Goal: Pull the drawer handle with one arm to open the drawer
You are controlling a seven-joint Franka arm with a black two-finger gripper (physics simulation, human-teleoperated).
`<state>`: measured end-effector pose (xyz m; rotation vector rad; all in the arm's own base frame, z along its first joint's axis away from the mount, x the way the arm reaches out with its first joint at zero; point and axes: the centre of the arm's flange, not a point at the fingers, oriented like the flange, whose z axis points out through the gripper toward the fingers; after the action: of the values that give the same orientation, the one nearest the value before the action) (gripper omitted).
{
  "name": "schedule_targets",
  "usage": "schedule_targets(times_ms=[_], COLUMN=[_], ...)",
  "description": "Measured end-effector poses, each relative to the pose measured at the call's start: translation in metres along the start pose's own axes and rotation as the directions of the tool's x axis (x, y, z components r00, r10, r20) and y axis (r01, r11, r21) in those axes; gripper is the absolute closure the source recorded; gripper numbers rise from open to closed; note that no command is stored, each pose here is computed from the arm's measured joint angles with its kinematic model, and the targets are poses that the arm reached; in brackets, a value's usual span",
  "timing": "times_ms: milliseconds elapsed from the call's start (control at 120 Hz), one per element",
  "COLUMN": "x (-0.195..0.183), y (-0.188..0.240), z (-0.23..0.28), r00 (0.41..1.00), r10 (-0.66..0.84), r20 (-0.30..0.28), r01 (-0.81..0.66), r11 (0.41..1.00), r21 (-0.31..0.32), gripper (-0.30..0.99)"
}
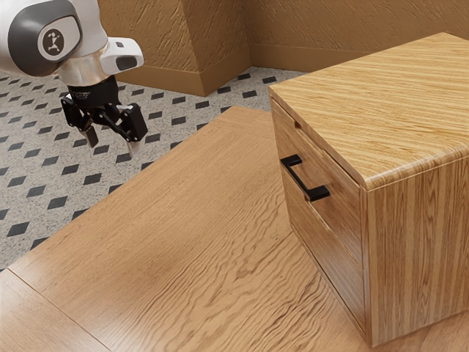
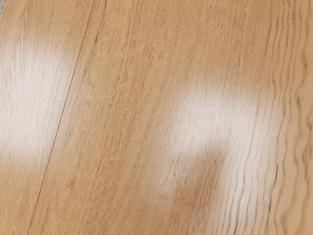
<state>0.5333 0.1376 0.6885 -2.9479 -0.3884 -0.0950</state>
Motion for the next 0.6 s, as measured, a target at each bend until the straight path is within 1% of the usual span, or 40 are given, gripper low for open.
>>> schedule_targets(times_ms=[158,242,317,333,367,400,425,458,508,600], x=[0.0,0.003,0.003,0.003,-0.002,-0.008,-0.014,-0.02,-0.026,-0.032], y=[0.0,0.002,-0.006,-0.01,-0.022,-0.032,-0.038,-0.045,-0.055,-0.068], z=[-0.003,-0.008,-0.012,-0.02,-0.052,-0.075,-0.089,-0.099,-0.103,-0.1], r00=[1.0,1.0,0.999,0.999,0.993,0.986,0.981,0.978,0.977,0.981], r10=[0.0,-0.006,-0.023,-0.031,-0.051,-0.067,-0.074,-0.083,-0.095,-0.114], r20=[-0.007,-0.018,-0.025,-0.042,-0.107,-0.153,-0.178,-0.192,-0.189,-0.154], r01=[0.0,0.005,0.02,0.026,0.039,0.05,0.054,0.062,0.076,0.099], r11=[1.0,0.997,0.993,0.993,0.993,0.993,0.992,0.992,0.991,0.99], r21=[-0.004,-0.074,-0.115,-0.117,-0.113,-0.111,-0.112,-0.112,-0.108,-0.102], gripper=[0.0,0.0,0.0,0.0,0.0,0.0,0.0,0.0,0.0,0.0])
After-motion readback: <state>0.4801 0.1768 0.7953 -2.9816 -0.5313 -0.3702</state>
